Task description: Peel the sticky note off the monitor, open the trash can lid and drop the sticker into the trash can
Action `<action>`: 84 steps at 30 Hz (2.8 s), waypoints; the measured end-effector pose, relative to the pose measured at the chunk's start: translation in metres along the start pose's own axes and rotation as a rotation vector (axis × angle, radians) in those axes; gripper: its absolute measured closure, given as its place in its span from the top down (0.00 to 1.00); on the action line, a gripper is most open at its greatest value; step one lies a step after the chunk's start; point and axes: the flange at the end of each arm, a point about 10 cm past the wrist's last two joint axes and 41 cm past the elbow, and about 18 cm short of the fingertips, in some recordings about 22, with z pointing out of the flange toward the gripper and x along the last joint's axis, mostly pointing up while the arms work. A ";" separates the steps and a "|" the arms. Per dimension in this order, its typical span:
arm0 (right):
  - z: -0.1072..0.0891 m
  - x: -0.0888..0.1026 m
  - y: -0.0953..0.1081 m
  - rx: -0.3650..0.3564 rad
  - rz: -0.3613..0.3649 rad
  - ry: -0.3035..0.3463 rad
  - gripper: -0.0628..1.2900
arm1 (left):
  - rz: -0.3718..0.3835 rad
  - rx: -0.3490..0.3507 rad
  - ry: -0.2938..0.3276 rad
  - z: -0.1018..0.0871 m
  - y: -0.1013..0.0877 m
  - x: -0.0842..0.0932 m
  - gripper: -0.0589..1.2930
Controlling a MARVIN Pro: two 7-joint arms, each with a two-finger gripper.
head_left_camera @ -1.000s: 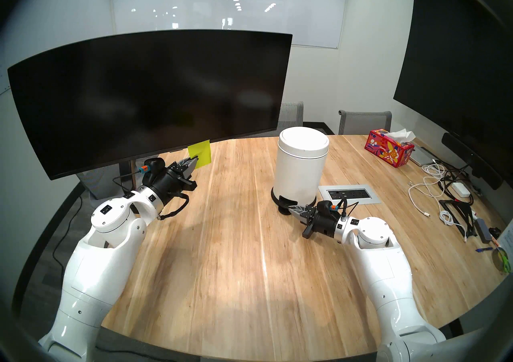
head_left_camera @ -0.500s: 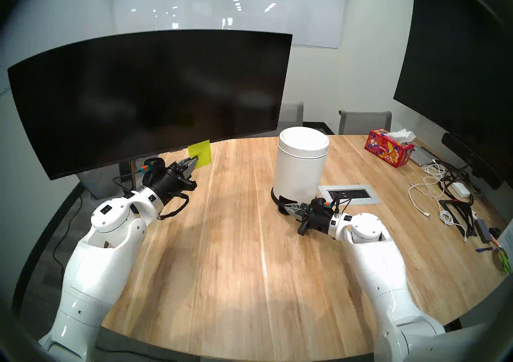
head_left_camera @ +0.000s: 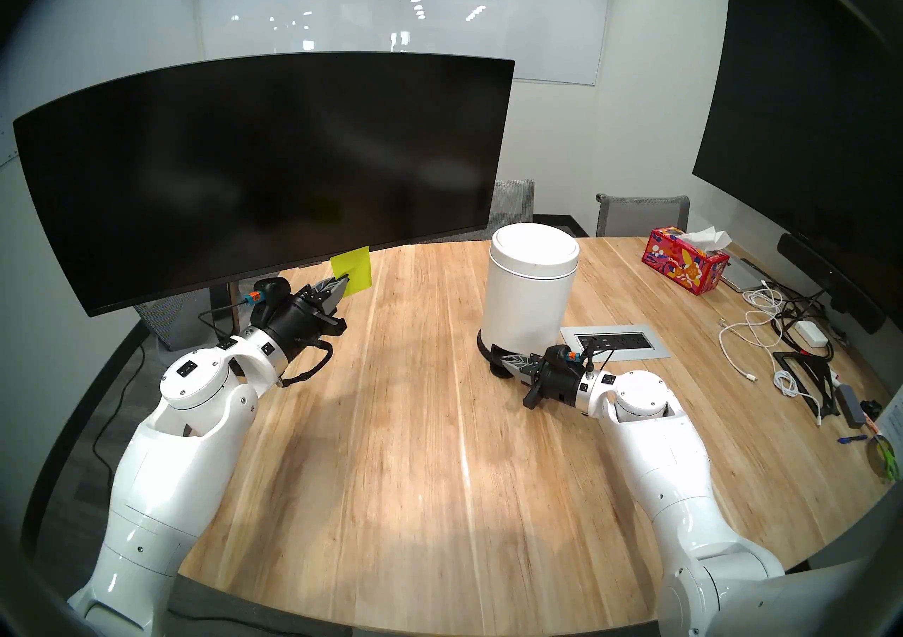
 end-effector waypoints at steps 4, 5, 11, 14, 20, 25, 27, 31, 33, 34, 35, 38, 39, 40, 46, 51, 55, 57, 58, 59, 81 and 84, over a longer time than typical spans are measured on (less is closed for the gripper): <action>-0.001 -0.001 0.002 -0.002 0.000 -0.002 0.03 | 0.000 0.000 0.000 0.000 0.000 0.000 0.03; -0.001 -0.001 0.003 -0.003 -0.002 -0.003 0.03 | 0.000 0.000 0.000 0.000 0.000 0.000 0.03; -0.003 -0.002 0.007 -0.004 -0.008 -0.007 0.03 | 0.000 0.000 0.000 0.000 0.000 0.000 0.03; -0.003 -0.003 0.007 0.000 -0.010 -0.011 0.03 | 0.000 0.000 0.000 0.000 0.000 0.000 0.03; -0.003 -0.005 0.006 0.015 -0.013 -0.015 0.03 | 0.000 0.000 0.000 0.000 0.000 0.000 0.03; -0.002 -0.004 0.005 0.024 -0.016 -0.017 0.03 | 0.000 0.000 0.000 0.000 0.000 0.000 0.03; -0.002 -0.004 0.004 0.027 -0.019 -0.018 0.03 | 0.000 0.000 0.000 0.000 0.000 0.000 0.03; -0.001 -0.004 0.004 0.028 -0.024 -0.022 0.03 | 0.000 0.000 0.000 0.000 0.000 0.000 0.03; 0.000 -0.004 0.004 0.027 -0.028 -0.024 0.03 | 0.000 0.000 0.000 0.000 0.000 0.000 0.03; 0.001 -0.004 0.004 0.025 -0.031 -0.025 0.03 | 0.000 0.000 0.000 0.000 0.000 0.000 0.03; 0.001 -0.004 0.004 0.024 -0.034 -0.027 0.03 | 0.000 0.000 0.000 0.000 0.000 0.000 0.03; 0.003 -0.005 0.005 0.020 -0.044 -0.033 0.03 | 0.000 0.000 0.000 0.000 0.000 0.000 0.03; 0.003 -0.005 0.005 0.019 -0.046 -0.034 0.03 | 0.000 0.000 0.000 0.000 0.000 0.000 0.03; 0.004 -0.006 0.005 0.017 -0.049 -0.035 0.03 | 0.000 0.000 0.000 0.000 0.000 0.000 0.03; 0.007 -0.009 0.006 0.016 -0.056 -0.044 0.03 | 0.000 0.000 0.000 0.000 0.000 0.000 0.03; 0.009 -0.017 0.005 0.017 -0.051 -0.059 0.03 | 0.000 0.000 0.000 0.000 0.000 0.000 0.03; 0.012 -0.017 0.006 0.013 -0.056 -0.054 0.03 | 0.000 0.000 0.000 0.000 0.000 0.000 0.03; 0.012 -0.017 0.007 0.013 -0.058 -0.053 0.03 | 0.000 0.000 0.000 0.000 0.000 0.000 0.03; 0.012 -0.017 0.007 0.013 -0.058 -0.052 0.03 | 0.000 0.000 0.000 0.000 0.000 0.000 0.03; 0.013 -0.017 0.007 0.013 -0.059 -0.052 0.03 | 0.000 0.000 0.000 0.000 0.000 0.000 0.03; 0.012 -0.018 0.009 0.003 -0.040 -0.053 0.03 | 0.000 0.000 0.000 0.000 0.000 0.000 0.03; 0.012 -0.018 0.009 0.003 -0.040 -0.054 0.03 | 0.000 0.000 0.000 0.000 0.000 0.000 0.03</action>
